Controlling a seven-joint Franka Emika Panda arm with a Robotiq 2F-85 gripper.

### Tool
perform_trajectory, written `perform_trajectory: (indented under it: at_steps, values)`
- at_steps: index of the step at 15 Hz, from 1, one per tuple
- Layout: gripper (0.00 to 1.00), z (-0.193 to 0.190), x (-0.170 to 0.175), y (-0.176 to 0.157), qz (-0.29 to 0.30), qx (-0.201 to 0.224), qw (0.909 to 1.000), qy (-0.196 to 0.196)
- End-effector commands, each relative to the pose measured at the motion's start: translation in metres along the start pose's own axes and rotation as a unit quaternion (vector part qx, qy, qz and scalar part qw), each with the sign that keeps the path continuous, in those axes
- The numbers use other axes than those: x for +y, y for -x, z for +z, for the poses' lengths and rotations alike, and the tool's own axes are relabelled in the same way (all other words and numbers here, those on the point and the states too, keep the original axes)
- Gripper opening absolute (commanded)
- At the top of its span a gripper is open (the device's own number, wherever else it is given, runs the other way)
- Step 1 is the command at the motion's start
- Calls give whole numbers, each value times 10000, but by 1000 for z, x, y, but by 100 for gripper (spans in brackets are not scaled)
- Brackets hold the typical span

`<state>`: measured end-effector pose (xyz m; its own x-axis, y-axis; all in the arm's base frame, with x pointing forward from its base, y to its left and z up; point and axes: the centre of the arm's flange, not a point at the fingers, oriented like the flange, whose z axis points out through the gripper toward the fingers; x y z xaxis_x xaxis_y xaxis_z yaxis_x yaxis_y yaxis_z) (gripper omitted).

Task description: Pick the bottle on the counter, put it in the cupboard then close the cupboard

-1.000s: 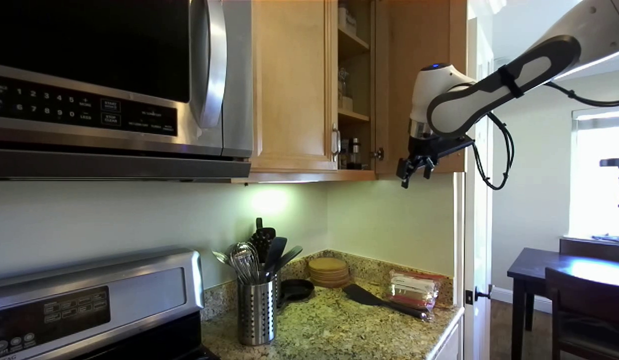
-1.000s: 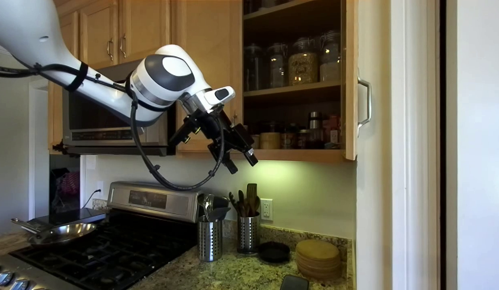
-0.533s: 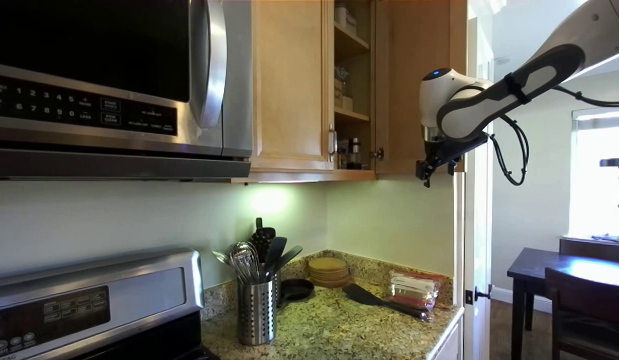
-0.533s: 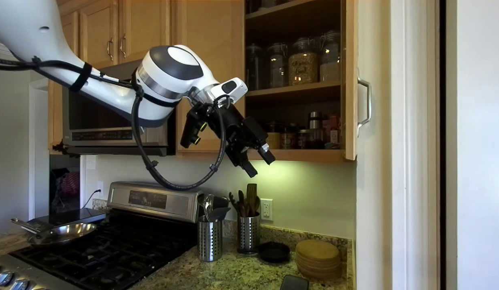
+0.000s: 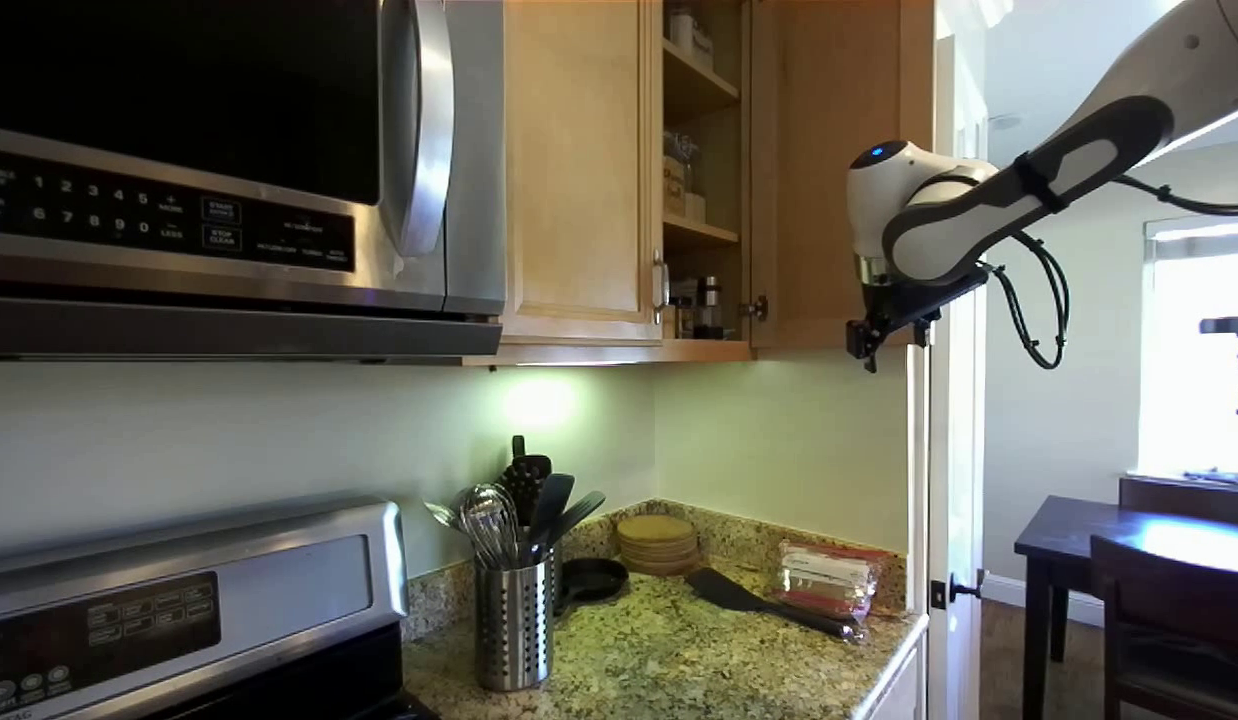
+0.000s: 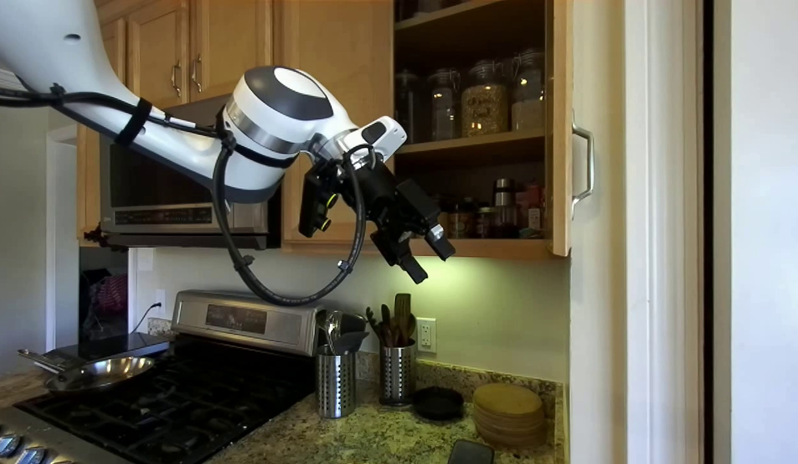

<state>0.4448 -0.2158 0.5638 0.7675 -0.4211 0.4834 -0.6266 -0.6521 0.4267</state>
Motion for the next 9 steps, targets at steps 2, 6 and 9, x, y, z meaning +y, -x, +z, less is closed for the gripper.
perform_trajectory:
  at_steps: [2, 6, 9]
  values:
    - [100, 1, 6, 2, -72, 66, 9999, -119]
    - [100, 8, 60, 0, -283, 440, 9973, -513]
    - [100, 16, 104, -2, -290, 548, 9952, -752]
